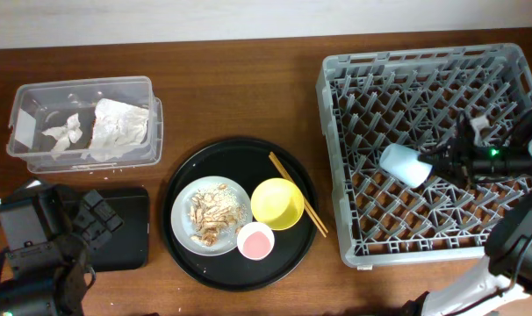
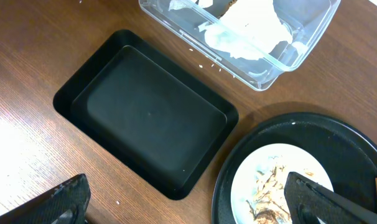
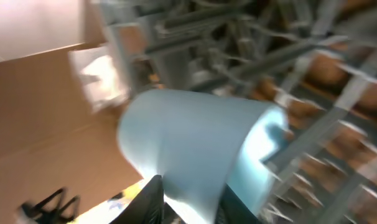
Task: Sort waste into correct bins and load items into the dishwasher rack
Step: 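Carry the blue cup right and set it in the dish rack, then reach the right gripper back and grasp the pink cup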
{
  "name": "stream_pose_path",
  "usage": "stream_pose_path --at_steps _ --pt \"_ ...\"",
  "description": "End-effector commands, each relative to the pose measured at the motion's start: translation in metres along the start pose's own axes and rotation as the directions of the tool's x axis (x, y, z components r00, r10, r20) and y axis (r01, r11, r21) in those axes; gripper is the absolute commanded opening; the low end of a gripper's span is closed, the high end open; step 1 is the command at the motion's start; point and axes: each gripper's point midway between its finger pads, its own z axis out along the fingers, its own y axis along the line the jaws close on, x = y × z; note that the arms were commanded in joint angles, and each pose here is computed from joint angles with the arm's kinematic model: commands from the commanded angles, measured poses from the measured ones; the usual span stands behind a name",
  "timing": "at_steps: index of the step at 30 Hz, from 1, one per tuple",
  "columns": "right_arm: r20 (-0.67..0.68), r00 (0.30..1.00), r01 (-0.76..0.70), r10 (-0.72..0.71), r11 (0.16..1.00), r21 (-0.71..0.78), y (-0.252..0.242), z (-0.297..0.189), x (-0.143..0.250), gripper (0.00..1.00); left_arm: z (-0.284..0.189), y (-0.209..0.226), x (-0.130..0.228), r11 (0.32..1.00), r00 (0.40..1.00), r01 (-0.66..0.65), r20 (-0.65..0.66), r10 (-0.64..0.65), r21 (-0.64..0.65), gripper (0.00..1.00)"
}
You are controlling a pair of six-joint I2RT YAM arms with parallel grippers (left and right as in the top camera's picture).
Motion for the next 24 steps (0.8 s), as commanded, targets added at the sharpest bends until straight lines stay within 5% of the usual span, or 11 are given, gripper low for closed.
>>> stream_pose_path --at_steps 1,8,11,15,17,20,24 --pt "0.18 0.974 -0.208 0.139 0.864 0.459 -0.04 -0.055 0.01 0.34 -0.002 0.001 -0.001 1.0 1.0 0.017 0.007 -0.017 0.0 0.99" --pt "0.318 0.945 -0.095 -0.082 0.858 0.505 0.027 -0.084 0.042 0.36 -0.002 0.001 -0.001 1.0 1.0 0.017 0.007 -0.017 0.0 0.99" --pt "0.145 0.931 0.239 -0.336 0.859 0.452 0.093 -0.039 0.08 0.36 -0.002 0.001 -0.001 1.0 1.0 0.017 0.007 -0.017 0.0 0.99" --pt "-0.137 0.817 0.567 -0.56 0.735 0.371 0.148 0.034 0.152 0.36 -0.002 0.001 -0.001 1.0 1.0 0.017 0.007 -0.017 0.0 0.99" --pt "-0.21 0.773 0.627 -0.599 0.669 0.399 0.159 0.064 0.182 0.38 -0.002 0.001 -0.001 1.0 1.0 0.017 0.007 -0.017 0.0 0.99" --pt "-0.282 0.696 0.702 -0.66 0.545 0.458 0.166 0.103 0.223 0.59 -0.002 0.001 -0.001 1.0 1.0 0.017 0.007 -0.017 0.0 0.99" --pt "-0.315 0.63 0.756 -0.71 0.468 0.457 0.177 0.173 0.268 0.51 -0.002 0.001 -0.001 1.0 1.0 0.017 0.007 -0.017 0.0 0.99"
